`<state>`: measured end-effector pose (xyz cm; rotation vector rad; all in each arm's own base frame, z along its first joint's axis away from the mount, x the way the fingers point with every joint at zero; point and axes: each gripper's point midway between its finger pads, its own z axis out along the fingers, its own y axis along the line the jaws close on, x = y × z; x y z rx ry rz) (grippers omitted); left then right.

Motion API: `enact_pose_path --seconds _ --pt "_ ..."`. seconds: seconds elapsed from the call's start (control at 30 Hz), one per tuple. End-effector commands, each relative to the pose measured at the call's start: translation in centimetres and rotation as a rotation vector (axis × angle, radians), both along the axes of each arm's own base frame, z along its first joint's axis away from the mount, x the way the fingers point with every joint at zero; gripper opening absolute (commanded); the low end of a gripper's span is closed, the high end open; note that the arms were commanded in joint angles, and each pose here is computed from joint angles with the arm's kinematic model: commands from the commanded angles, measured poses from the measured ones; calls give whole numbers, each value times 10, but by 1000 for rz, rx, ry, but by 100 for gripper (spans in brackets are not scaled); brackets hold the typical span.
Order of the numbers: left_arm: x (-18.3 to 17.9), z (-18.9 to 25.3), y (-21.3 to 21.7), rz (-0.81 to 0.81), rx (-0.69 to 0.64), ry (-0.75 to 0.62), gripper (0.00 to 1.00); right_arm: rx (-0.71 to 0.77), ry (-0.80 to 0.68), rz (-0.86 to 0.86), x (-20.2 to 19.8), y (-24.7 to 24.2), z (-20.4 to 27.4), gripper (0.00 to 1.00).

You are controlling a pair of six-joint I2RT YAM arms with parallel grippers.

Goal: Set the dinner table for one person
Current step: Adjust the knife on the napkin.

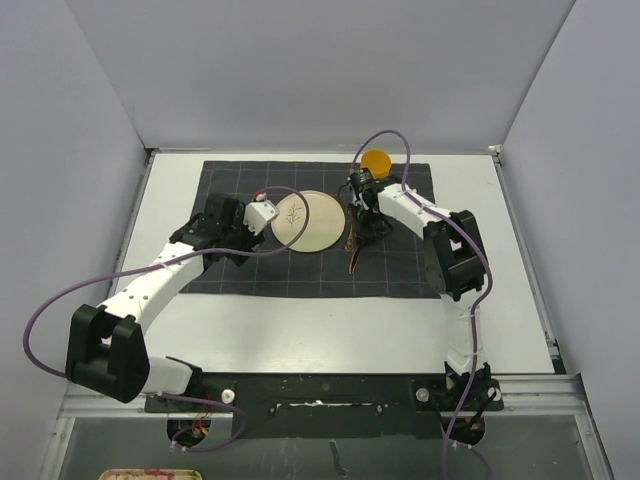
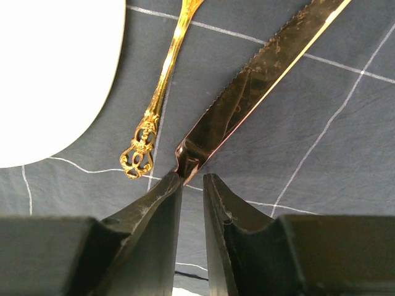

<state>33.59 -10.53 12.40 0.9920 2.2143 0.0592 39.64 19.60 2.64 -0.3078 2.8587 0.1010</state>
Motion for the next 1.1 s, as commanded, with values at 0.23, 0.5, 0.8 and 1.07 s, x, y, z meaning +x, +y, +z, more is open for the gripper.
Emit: enact_pose_path --seconds 0.23,0.5,0.8,1.07 --pt "14 15 -7 -9 -24 -66 55 39 -46 14 13 12 15 25" --pt "7 9 -4 -16 -10 -47 55 21 -14 30 5 14 0 26" --pt "4 0 -3 -24 5 -22 55 -46 3 50 -2 16 -17 32" --pt "4 -2 -3 -32 11 -14 55 -74 19 52 -9 11 -26 24"
